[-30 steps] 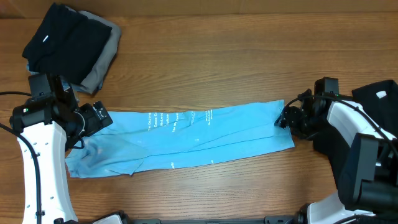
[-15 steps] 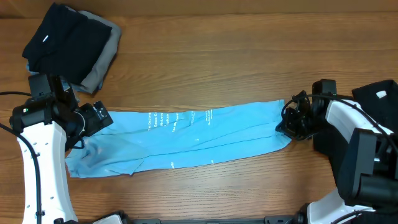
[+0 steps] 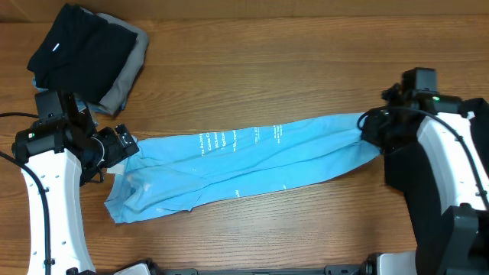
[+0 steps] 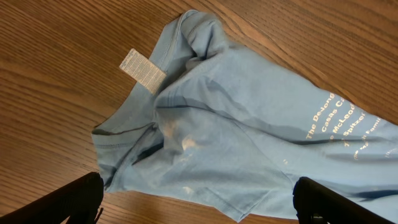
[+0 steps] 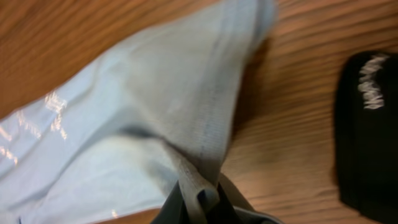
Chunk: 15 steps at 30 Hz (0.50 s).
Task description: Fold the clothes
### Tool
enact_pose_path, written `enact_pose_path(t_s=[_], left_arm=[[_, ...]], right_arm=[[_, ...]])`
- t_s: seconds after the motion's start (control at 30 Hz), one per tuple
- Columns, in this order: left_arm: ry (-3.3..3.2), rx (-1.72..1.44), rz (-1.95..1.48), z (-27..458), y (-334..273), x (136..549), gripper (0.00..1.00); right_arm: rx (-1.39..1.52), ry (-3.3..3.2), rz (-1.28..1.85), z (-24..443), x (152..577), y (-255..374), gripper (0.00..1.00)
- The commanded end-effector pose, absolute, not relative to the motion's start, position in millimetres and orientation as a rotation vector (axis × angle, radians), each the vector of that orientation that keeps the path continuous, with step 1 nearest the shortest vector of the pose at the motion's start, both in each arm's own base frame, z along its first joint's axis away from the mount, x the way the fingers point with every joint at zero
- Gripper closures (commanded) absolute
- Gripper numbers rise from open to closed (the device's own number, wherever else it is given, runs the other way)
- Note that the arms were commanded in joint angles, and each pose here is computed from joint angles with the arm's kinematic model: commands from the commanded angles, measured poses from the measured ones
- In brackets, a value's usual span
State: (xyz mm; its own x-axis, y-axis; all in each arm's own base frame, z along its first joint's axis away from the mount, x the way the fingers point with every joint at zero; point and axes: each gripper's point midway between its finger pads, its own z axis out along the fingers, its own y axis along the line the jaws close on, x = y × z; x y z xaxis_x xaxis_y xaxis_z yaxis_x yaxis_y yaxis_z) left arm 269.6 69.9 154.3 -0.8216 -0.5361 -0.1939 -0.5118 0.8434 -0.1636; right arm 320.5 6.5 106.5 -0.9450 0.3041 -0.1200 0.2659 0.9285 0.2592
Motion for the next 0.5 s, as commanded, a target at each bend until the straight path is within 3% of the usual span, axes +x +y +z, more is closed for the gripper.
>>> enact_pose_path(t_s=[0.0, 0.47], left_arm=[[2.787, -0.785, -0.162, 156, 71, 272, 0.00], [2.789, -0.786, -0.163, 156, 71, 271, 0.00]], right_arm=[[0.297, 2.938, 0.411, 114, 321, 42, 0.96], [-0.299, 2.875, 0.666, 123, 280, 241, 0.96]])
